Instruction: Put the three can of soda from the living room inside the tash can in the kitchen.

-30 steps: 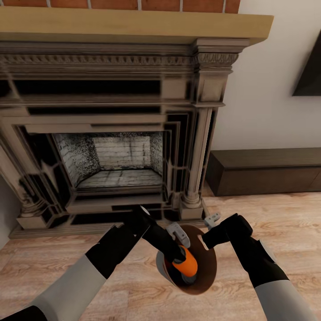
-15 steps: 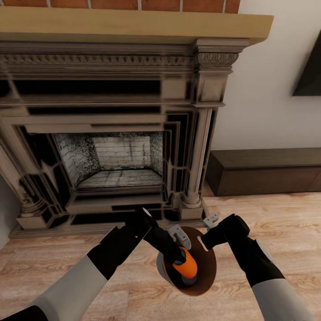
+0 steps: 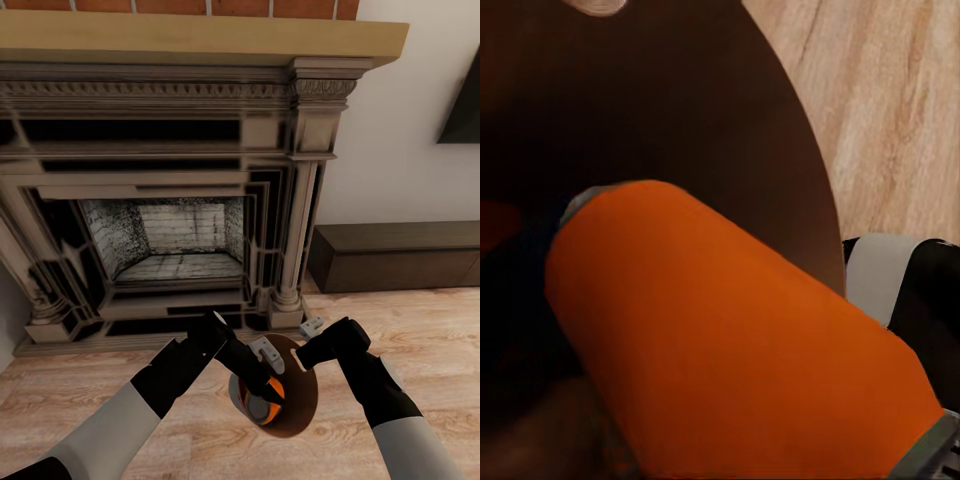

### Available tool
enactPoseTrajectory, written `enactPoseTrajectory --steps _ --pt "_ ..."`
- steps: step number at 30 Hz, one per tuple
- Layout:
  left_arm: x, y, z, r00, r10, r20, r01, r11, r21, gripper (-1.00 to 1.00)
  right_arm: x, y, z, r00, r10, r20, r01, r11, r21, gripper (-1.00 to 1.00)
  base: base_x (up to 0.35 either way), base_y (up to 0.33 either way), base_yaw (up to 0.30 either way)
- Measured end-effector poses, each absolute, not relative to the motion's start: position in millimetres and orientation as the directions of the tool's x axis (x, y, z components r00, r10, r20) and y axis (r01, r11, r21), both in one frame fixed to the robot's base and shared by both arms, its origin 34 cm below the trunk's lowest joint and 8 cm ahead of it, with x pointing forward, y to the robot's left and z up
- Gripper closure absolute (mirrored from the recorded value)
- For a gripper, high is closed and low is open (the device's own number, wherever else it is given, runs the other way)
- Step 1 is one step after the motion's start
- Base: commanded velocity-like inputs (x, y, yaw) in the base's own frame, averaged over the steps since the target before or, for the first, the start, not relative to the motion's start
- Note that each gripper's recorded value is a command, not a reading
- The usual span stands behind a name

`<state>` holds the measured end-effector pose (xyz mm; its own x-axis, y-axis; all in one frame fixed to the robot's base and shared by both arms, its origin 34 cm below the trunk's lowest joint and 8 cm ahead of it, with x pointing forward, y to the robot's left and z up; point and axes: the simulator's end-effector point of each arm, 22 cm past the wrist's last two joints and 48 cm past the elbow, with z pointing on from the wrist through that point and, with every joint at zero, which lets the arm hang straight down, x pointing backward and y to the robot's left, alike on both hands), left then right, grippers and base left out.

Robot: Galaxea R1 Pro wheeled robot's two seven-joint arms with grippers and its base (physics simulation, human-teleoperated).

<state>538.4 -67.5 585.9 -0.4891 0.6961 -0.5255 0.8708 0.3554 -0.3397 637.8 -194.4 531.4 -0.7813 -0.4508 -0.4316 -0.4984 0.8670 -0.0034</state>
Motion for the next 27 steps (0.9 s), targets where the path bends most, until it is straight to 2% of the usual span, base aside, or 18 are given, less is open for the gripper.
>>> enactPoseTrajectory --steps 18,27 --pt "539.3 -66.4 591.1 -0.487 0.689 -0.538 0.872 0.35 -0.341 -1.0 638.2 -197.6 530.6 -0.782 -0.452 -0.429 -0.496 0.868 -0.01 1.0 0.0 0.0 0.0" --pt "534.3 -80.3 638.7 -0.398 0.654 -0.643 0.917 0.273 -0.29 -1.0 635.9 -199.8 525.6 -0.79 -0.45 -0.417 -0.493 0.87 -0.004 1.0 0.0 0.0 0.0"
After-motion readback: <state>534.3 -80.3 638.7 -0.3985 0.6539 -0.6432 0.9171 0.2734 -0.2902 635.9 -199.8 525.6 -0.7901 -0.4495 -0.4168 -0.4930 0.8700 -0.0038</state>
